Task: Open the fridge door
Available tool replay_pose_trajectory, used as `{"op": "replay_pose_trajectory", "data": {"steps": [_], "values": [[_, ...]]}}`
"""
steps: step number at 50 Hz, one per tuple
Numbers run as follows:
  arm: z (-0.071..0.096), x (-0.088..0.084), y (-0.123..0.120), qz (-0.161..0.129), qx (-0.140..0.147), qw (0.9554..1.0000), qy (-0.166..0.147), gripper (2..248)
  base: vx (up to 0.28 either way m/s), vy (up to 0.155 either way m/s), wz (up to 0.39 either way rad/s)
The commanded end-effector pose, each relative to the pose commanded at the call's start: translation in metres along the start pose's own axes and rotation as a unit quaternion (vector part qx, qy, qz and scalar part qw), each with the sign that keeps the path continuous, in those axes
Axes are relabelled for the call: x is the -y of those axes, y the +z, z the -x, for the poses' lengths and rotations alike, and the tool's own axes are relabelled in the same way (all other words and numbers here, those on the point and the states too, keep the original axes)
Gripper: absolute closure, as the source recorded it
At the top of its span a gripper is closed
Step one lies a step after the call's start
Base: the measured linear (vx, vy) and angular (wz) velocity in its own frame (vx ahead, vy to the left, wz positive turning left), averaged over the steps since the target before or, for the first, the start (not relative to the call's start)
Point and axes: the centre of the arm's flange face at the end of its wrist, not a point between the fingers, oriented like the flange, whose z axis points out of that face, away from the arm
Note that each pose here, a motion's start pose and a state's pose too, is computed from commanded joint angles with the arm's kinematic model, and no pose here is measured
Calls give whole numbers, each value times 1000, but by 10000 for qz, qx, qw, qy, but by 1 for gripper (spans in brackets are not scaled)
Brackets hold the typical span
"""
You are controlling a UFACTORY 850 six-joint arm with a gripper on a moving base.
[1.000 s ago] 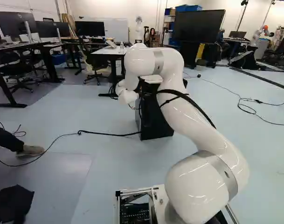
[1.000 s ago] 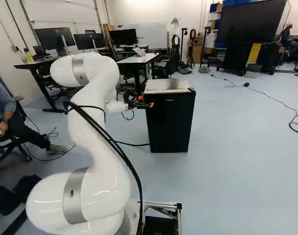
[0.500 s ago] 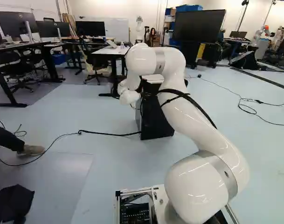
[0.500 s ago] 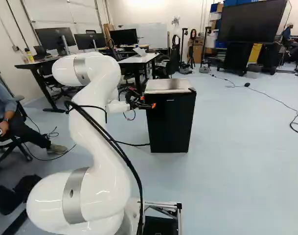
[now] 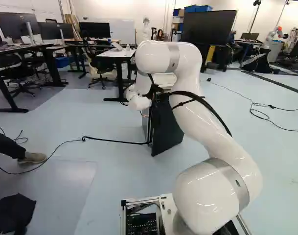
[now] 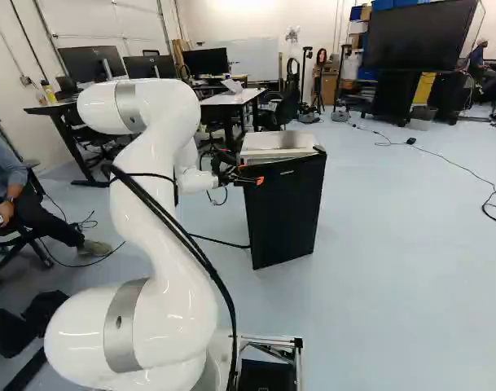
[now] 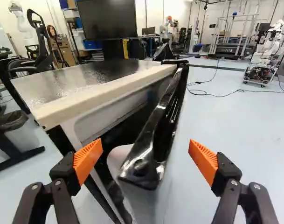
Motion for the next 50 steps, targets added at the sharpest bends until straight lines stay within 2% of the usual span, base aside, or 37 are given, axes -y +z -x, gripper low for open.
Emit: {"op": "replay_pose_trajectory", "data": {"steps": [50], "values": [[-4,-90,-48,148,246,9980,-558,3,0,0,0]]}}
